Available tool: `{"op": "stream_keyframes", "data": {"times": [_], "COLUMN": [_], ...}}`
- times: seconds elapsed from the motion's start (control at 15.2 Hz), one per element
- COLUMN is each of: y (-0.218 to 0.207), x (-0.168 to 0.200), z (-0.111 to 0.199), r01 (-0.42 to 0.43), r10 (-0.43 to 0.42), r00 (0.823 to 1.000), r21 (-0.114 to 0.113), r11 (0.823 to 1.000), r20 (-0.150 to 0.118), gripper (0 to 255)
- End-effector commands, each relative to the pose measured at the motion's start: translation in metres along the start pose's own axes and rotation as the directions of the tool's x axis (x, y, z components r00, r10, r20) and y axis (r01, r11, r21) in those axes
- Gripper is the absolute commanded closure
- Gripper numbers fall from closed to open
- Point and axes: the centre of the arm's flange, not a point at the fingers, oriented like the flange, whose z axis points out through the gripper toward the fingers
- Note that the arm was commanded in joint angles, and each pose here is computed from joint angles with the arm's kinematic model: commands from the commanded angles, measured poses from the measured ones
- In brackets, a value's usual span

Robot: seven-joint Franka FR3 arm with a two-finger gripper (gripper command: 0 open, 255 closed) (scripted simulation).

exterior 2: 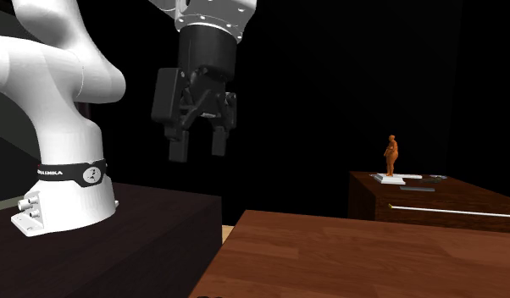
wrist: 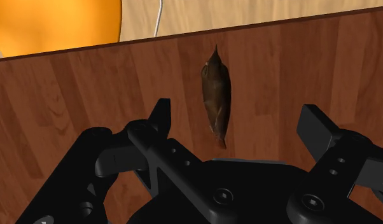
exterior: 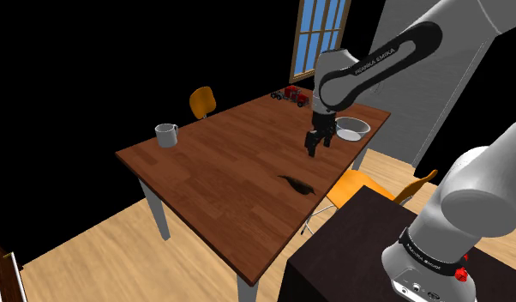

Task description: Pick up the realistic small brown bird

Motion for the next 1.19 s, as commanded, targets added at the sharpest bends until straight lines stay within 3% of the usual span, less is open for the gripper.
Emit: {"op": "stream_keyframes", "data": {"times": [0.0, 0.79, 1.12], "y": [0.002, 0.011, 0.010], "x": [0.012, 0.079, 0.083], "z": [0.026, 0.172, 0.199], "r01": [0.003, 0.021, 0.021], "r10": [-0.003, -0.022, -0.023], "r00": [1.000, 0.999, 0.999], "r21": [0.005, 0.038, 0.040], "r11": [1.000, 0.999, 0.999], "r20": [0.003, 0.025, 0.026], "gripper": [0, 0, 0]}}
